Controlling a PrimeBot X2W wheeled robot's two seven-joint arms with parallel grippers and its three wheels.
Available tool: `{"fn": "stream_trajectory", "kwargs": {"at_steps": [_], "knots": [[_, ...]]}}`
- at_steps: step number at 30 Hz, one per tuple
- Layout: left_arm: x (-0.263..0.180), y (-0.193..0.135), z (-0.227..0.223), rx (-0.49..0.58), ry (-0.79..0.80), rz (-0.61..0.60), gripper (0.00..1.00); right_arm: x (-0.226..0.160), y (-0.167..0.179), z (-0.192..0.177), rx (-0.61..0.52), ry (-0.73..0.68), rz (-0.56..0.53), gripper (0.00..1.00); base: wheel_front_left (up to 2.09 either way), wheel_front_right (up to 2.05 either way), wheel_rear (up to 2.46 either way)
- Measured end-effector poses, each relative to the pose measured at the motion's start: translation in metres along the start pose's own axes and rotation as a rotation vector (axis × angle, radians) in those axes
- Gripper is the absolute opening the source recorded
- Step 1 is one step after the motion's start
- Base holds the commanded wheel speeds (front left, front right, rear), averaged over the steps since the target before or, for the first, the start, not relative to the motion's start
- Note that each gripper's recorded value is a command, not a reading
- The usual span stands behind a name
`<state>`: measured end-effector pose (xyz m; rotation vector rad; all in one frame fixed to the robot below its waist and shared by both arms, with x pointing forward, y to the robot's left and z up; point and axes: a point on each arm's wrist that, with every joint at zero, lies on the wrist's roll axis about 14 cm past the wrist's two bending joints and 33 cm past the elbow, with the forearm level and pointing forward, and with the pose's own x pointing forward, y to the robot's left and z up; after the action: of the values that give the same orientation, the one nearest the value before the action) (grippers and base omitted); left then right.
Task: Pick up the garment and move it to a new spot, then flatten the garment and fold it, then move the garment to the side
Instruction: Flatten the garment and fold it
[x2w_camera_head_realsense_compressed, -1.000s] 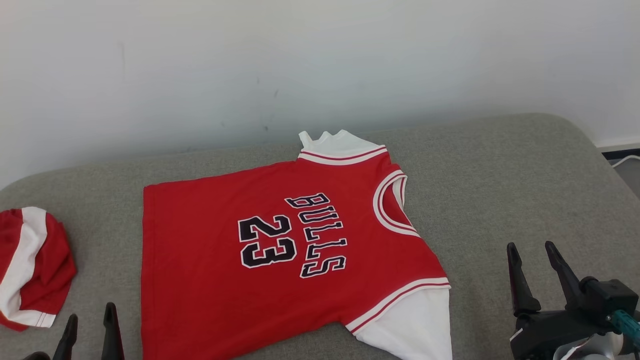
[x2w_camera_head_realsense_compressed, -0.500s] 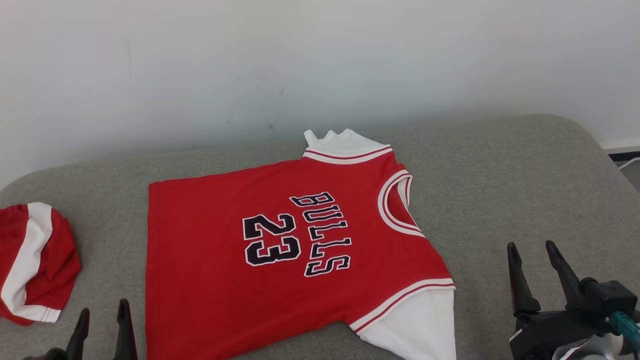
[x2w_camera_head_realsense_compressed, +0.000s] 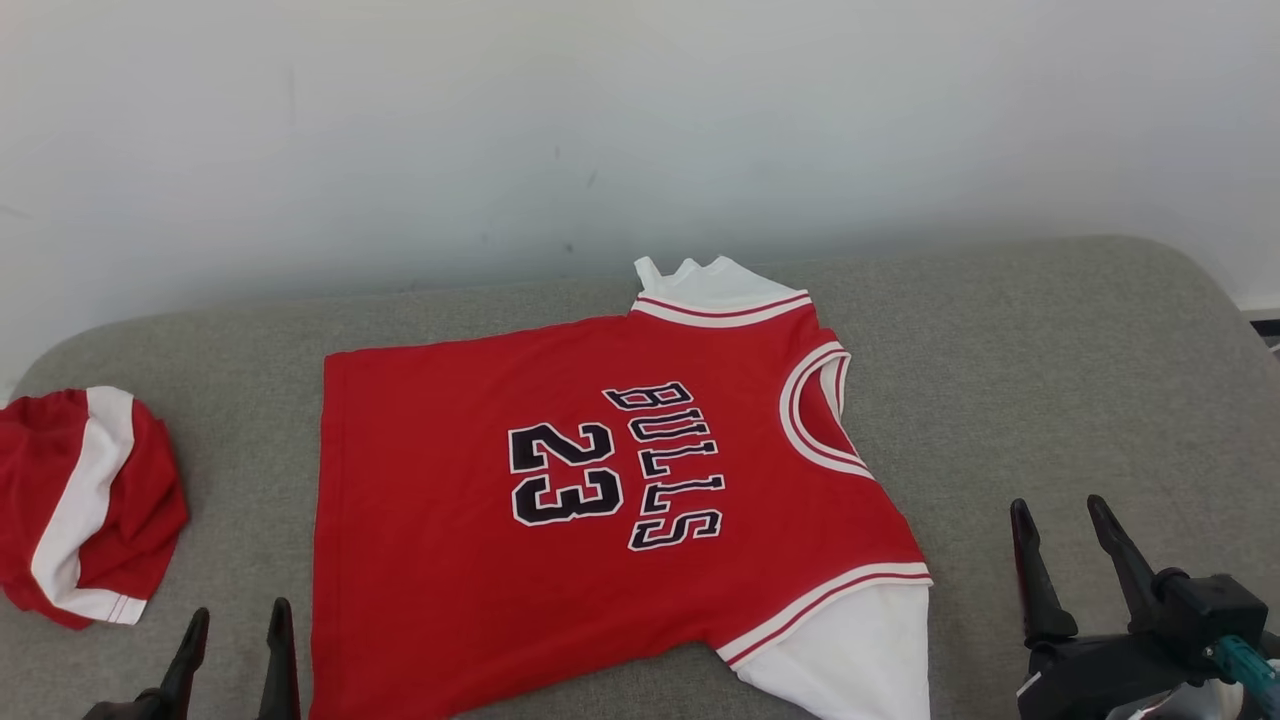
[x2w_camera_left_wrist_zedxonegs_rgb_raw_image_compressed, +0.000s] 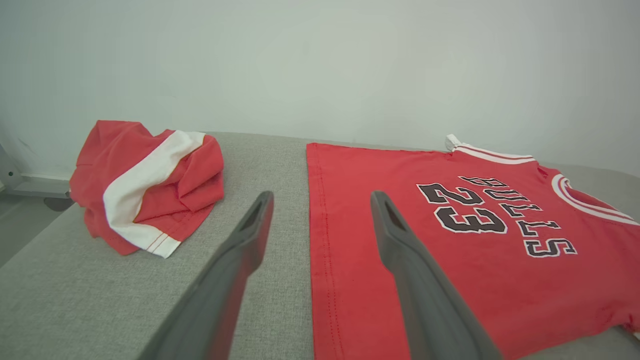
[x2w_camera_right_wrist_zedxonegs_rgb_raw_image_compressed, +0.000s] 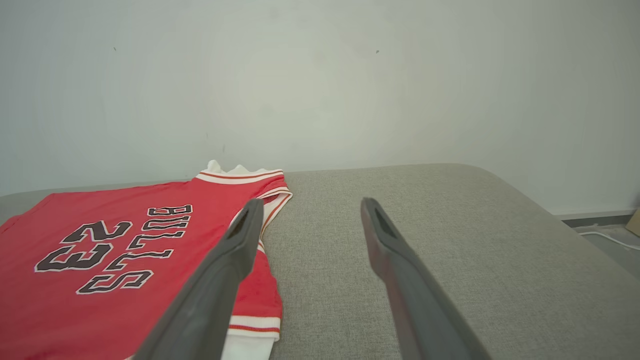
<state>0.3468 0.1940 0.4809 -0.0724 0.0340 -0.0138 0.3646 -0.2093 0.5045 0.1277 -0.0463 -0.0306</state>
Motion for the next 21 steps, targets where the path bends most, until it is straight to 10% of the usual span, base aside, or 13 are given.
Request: {"fn": "stream_trajectory", "kwargs": {"at_steps": [7,21], "knots": [[-0.005,-0.008,-0.008,0.189,0.032,-0.117,1.0,0.002,0.007,-0.001,-0.001,0.0,0.025,1.0,0.0,0.0,0.0],[-0.006,-0.008,-0.006,0.211,0.034,-0.119,1.0,0.004,0.014,-0.002,0.002,0.004,0.048,1.0,0.0,0.0,0.0]]}}
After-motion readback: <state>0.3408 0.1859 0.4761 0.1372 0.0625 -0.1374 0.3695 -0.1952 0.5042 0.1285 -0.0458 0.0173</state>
